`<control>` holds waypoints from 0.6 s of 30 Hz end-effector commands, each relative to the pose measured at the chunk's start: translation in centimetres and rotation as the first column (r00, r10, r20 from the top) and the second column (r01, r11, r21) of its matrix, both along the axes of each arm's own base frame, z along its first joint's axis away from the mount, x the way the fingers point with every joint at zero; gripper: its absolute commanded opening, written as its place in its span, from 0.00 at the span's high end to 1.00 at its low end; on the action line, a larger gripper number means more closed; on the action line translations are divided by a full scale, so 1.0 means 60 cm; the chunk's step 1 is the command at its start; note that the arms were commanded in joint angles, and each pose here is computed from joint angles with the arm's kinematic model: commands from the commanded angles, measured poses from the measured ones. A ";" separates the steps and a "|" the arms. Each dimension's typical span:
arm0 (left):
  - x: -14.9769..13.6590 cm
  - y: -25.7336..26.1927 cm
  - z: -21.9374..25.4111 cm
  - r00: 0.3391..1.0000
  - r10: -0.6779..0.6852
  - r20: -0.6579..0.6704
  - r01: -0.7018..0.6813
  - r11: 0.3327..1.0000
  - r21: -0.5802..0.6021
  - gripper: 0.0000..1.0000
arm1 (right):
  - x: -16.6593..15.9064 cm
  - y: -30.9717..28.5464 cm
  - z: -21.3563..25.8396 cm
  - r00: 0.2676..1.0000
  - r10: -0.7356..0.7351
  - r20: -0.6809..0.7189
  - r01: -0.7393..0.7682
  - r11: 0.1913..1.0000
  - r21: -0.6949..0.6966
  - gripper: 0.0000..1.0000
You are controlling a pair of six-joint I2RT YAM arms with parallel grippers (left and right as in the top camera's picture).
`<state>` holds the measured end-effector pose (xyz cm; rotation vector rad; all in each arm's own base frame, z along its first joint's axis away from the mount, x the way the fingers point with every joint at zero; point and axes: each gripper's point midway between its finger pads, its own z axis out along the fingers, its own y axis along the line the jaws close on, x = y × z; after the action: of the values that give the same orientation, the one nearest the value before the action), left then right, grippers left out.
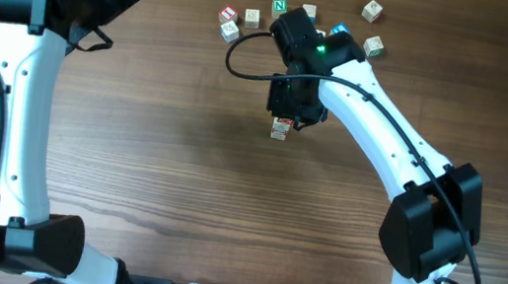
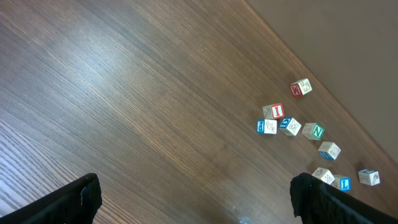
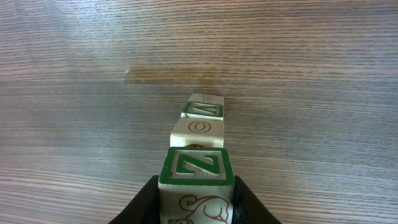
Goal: Form a tower
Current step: 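Lower the green Z block onto the stack top with the right gripper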
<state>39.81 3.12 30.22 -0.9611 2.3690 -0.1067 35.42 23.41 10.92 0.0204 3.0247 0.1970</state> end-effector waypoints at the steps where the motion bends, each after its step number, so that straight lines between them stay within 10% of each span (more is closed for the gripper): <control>1: 0.000 0.006 0.002 1.000 0.003 0.003 -0.003 1.000 0.012 0.00 | 0.006 -0.010 -0.009 1.000 -0.005 0.009 0.005 0.999 -0.035 0.82; 18: 0.000 0.006 0.002 1.000 0.003 0.003 -0.003 1.000 0.012 0.00 | 0.002 -0.008 -0.012 0.997 -0.077 -0.010 0.077 0.997 -0.025 0.83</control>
<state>39.81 3.12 30.22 -0.9611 2.3690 -0.1067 35.52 23.28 10.92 0.0925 3.0209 0.1894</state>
